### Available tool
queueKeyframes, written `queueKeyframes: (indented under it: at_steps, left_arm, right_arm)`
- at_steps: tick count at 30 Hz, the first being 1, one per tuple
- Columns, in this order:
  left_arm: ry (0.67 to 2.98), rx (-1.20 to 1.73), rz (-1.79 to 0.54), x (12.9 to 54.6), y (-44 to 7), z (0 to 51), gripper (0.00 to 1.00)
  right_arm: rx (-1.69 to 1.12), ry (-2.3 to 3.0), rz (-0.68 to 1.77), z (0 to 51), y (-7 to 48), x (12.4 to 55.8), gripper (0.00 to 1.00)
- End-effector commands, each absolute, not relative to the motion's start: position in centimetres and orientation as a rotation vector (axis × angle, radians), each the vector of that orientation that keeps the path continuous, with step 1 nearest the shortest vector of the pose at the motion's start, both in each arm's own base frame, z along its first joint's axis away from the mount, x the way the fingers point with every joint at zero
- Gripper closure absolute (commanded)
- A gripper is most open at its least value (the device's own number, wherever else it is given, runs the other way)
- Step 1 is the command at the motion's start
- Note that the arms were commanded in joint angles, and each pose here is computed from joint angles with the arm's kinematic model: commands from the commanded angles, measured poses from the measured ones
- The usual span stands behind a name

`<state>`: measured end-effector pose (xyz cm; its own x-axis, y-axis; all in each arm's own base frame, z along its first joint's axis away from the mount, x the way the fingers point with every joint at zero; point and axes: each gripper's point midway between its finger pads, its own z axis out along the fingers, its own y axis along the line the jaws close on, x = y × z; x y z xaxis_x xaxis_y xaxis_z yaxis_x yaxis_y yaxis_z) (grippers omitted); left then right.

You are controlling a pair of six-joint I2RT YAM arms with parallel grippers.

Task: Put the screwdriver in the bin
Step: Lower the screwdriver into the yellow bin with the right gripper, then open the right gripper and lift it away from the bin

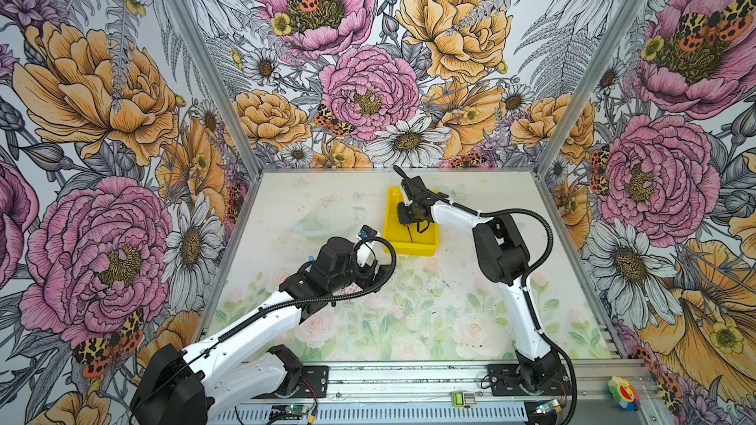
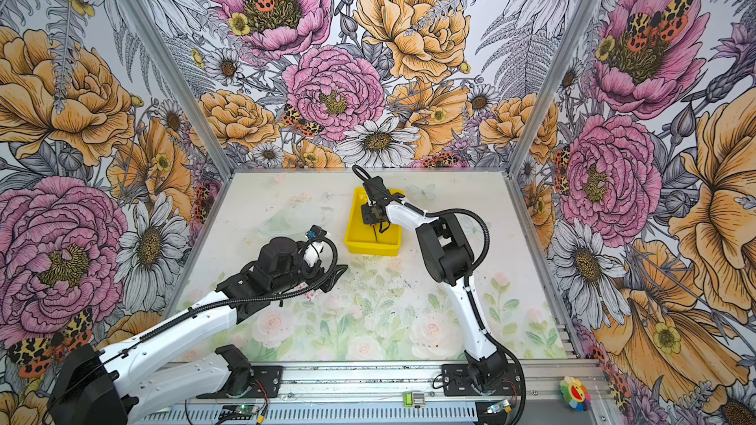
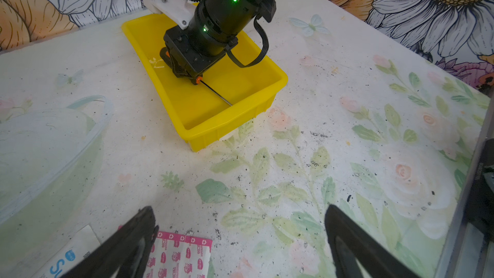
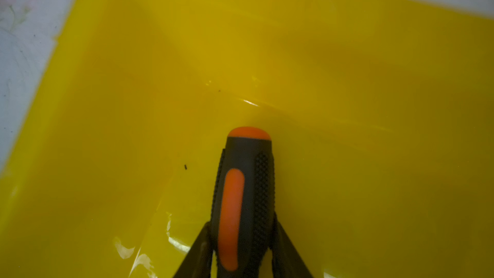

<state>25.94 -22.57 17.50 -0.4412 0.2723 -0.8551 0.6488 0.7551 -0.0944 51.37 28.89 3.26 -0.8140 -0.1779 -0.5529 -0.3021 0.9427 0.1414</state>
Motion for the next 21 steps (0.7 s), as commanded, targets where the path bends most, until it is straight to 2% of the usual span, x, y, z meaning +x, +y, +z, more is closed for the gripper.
queueKeyframes:
  at_steps: [1,10,16,21]
  left_arm:
    - [2.012,0.689,-0.531,25.8,-22.7,17.8,0.01]
    - [1.979,0.701,-0.542,25.4,-22.7,18.3,0.01]
    - [1.964,0.654,-0.541,25.8,-22.2,18.9,0.01]
    - [1.958,0.639,-0.554,25.5,-22.2,18.9,0.01]
  right_arm:
    - [-0.334,2.485,0.274,6.5,28.8,51.5,0.59]
    - [-0.339,2.379,0.234,12.0,29.0,51.1,0.53]
    - [-0.335,2.307,0.157,16.3,27.5,49.2,0.49]
    - [-0.318,2.275,0.116,18.8,25.6,46.7,0.41]
